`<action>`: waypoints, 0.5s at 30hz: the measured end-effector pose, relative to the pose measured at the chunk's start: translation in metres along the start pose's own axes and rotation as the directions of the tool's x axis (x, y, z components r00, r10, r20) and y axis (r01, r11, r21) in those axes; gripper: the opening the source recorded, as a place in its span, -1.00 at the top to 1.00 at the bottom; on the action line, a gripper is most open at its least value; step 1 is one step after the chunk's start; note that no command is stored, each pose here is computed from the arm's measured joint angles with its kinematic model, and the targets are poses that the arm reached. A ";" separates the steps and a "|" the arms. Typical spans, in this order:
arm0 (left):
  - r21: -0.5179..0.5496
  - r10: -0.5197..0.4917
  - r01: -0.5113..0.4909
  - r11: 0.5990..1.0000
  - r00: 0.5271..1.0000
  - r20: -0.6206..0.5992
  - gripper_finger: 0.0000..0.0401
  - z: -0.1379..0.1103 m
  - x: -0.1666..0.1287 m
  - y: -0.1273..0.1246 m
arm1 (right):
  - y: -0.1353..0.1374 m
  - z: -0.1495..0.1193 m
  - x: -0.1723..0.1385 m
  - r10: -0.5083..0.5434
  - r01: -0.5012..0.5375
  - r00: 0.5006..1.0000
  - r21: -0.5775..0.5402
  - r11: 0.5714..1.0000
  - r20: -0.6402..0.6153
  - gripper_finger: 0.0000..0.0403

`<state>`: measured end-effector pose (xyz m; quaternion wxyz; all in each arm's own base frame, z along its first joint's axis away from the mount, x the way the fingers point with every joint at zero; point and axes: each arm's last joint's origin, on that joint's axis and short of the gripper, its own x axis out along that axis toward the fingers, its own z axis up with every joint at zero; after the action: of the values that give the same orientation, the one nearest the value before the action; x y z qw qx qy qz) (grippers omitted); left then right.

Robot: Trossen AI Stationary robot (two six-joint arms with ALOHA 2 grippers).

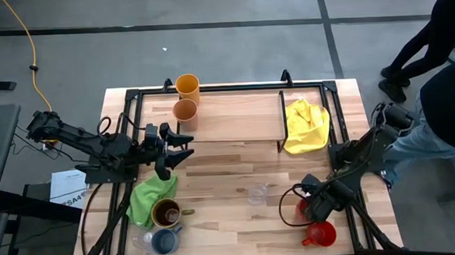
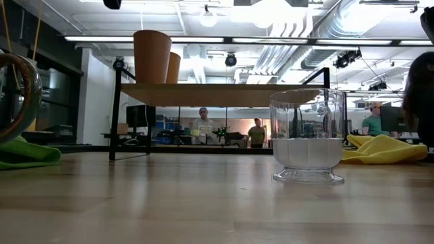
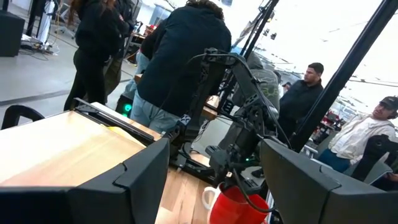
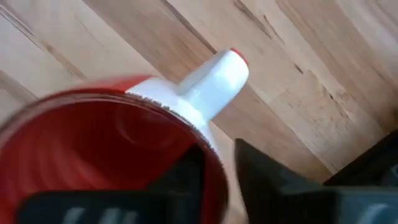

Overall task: Stack small to large cups/mugs on shelf
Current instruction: Put the red and white mug on the shelf

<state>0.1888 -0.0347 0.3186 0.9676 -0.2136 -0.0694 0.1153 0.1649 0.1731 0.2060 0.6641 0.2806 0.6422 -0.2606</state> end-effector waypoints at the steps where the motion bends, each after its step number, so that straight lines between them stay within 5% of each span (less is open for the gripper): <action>1: 0.000 0.000 0.000 1.000 1.000 0.000 -0.20 0.000 0.000 0.000 | 0.000 0.000 0.000 0.001 -0.001 1.000 0.001 1.000 0.006 0.77; 3: 0.000 0.000 0.000 1.000 1.000 0.000 -0.20 0.000 0.000 0.000 | -0.001 0.001 -0.002 0.006 -0.006 1.000 0.001 1.000 0.009 0.93; 10: 0.000 0.000 0.000 1.000 1.000 0.000 -0.20 0.000 0.000 0.000 | -0.015 0.004 -0.019 0.014 -0.014 0.999 -0.013 1.000 0.046 0.97; 15: 0.000 0.000 0.000 1.000 1.000 0.000 -0.20 0.000 0.000 0.000 | -0.033 0.011 -0.069 0.034 -0.030 0.988 -0.032 0.999 0.151 0.98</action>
<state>0.1888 -0.0347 0.3186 0.9676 -0.2136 -0.0695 0.1153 0.1470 0.1409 0.2741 0.7191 0.2603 0.5890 -0.2612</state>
